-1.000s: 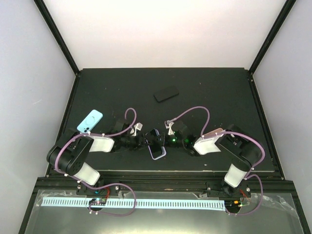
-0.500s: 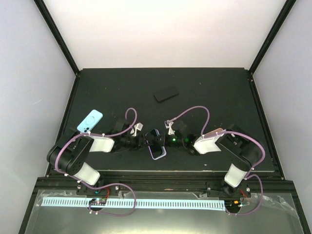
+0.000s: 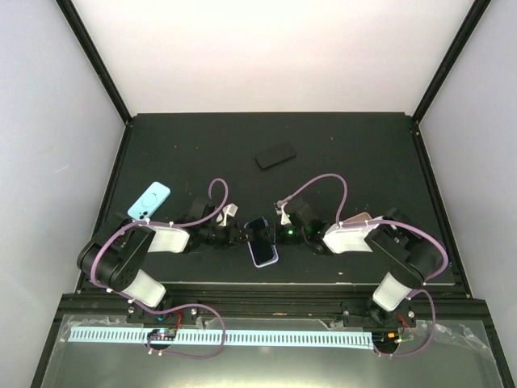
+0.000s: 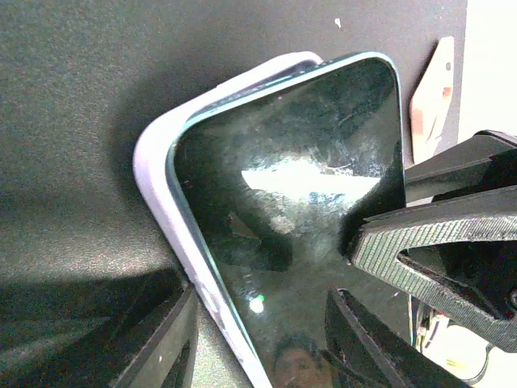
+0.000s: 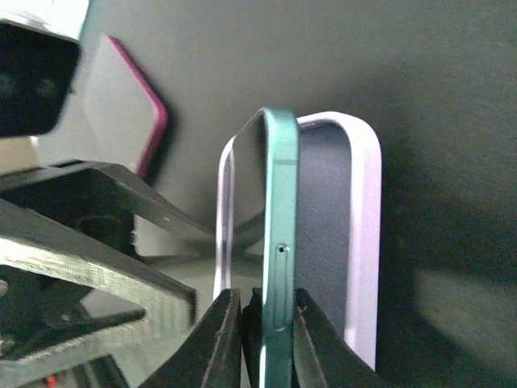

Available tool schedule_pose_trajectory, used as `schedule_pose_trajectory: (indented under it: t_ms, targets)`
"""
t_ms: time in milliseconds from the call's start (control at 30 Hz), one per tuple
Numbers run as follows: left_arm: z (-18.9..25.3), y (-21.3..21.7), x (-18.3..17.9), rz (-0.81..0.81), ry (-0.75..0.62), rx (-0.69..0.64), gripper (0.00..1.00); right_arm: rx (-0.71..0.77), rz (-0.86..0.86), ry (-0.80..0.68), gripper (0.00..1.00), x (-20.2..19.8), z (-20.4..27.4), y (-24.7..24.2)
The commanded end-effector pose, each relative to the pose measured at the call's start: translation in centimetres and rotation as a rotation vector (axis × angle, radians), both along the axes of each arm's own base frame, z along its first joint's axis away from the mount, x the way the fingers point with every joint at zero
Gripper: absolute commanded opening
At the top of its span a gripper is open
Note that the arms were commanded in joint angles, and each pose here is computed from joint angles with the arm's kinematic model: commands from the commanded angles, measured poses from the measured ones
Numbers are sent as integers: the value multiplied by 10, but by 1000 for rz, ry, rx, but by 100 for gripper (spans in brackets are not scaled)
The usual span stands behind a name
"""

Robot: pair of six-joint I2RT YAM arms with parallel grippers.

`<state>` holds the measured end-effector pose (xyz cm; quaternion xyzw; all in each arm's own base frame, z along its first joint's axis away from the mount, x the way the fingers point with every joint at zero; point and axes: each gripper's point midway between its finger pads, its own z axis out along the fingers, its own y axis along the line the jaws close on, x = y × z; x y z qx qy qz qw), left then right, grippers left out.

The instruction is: Put the phone into the phone case

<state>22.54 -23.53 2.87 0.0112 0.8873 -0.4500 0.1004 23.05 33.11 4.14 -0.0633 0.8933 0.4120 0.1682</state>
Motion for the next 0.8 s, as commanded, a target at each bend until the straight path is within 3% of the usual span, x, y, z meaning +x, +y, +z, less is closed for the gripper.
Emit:
schedule_pose_trajectory:
  t_ms: [0,333,533,767]
  targets:
    - [-11,5,1,8,-14,58,45,-183,24,-4,20,-10,-11,-24]
    - [-9,5,2,14,-17,54,44,-247,-9,-69,38,0,7,-36]
    - [-13,6,1,23,5,61,43,-190,-3,-8,52,-7,-3,-27]
    - [-19,3,-6,18,31,48,42,-135,1,60,61,-13,-16,-18]
